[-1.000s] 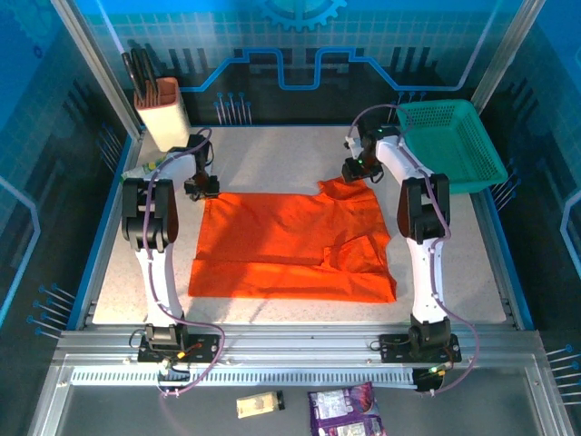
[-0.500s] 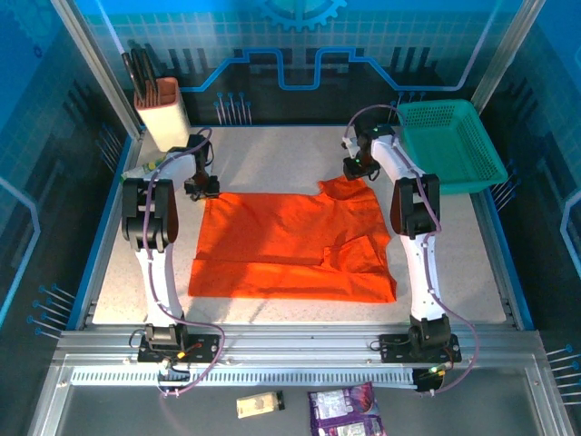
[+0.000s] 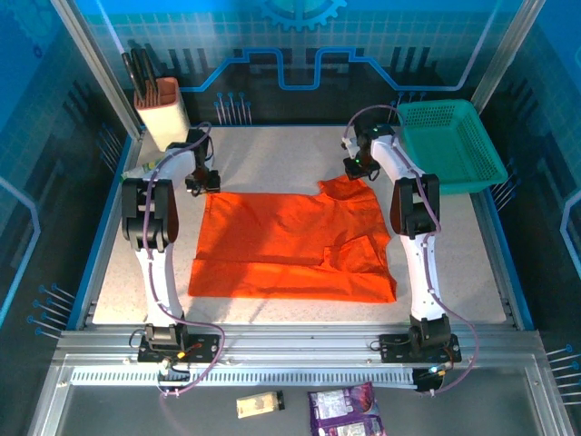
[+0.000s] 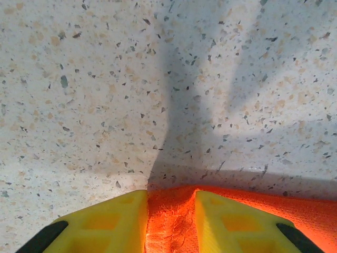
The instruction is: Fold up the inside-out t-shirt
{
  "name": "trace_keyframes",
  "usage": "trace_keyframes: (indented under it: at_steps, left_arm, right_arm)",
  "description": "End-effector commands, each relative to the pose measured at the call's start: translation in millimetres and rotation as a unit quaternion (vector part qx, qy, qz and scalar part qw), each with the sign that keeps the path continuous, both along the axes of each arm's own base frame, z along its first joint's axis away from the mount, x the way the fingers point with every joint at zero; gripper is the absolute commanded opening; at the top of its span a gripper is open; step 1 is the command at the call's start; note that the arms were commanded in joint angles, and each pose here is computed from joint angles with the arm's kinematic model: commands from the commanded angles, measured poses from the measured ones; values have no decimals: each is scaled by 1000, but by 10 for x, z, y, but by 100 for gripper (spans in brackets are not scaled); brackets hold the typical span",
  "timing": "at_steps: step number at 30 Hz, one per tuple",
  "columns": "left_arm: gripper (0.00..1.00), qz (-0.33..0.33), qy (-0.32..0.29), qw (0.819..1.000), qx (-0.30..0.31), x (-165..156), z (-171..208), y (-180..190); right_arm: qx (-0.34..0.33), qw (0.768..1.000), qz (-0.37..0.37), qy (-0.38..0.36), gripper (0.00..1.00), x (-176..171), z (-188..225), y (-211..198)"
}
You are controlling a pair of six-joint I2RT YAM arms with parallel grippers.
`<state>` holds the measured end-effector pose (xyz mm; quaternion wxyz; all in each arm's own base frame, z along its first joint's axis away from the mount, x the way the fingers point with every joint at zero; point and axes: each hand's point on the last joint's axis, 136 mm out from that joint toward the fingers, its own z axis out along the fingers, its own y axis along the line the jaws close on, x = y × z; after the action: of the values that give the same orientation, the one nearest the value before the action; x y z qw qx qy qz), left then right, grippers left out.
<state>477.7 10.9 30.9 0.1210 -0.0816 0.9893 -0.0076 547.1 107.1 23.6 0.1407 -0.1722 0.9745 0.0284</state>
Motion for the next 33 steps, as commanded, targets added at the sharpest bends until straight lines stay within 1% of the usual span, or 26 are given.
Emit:
trace_keyframes:
  at_steps: [1,8,12,15,17,20,25,27,29,31,33]
  left_arm:
    - [30,-5,36,999,13,-98,-115,21]
    - [26,-4,61,998,17,-154,-242,36]
    - [15,-5,55,998,16,-119,-227,32]
    - [5,-6,40,999,13,-67,-166,20]
    - [1,-7,22,1000,11,-3,-84,11]
    - [0,-6,-13,1000,9,109,93,6]
    - [0,-4,-76,997,-9,326,436,-52]
    - [0,-9,-99,995,-23,411,537,-104]
    - [0,-12,-121,992,-33,487,634,-140]
    - [0,-12,-142,989,-39,563,747,-156]
    - [0,-13,-160,986,-41,628,850,-167]
  right_arm:
    - [-9,1000,7,24,19,-96,-128,22]
    - [-11,1000,5,19,18,-77,-96,7]
    - [-13,1000,0,16,13,-61,-92,-11]
    - [-15,1000,-8,0,6,-5,-47,-27]
    - [-17,1000,-15,-22,1,70,38,-39]
    - [-19,997,-31,-70,0,202,293,-88]
    - [8,987,-43,-158,0,412,858,-81]
    - [21,982,-36,-182,0,472,1025,-40]
    - [26,980,-31,-197,0,529,1091,-18]
    - [31,973,-27,-226,0,569,1367,-9]
    - [32,970,-25,-240,0,604,1503,-9]
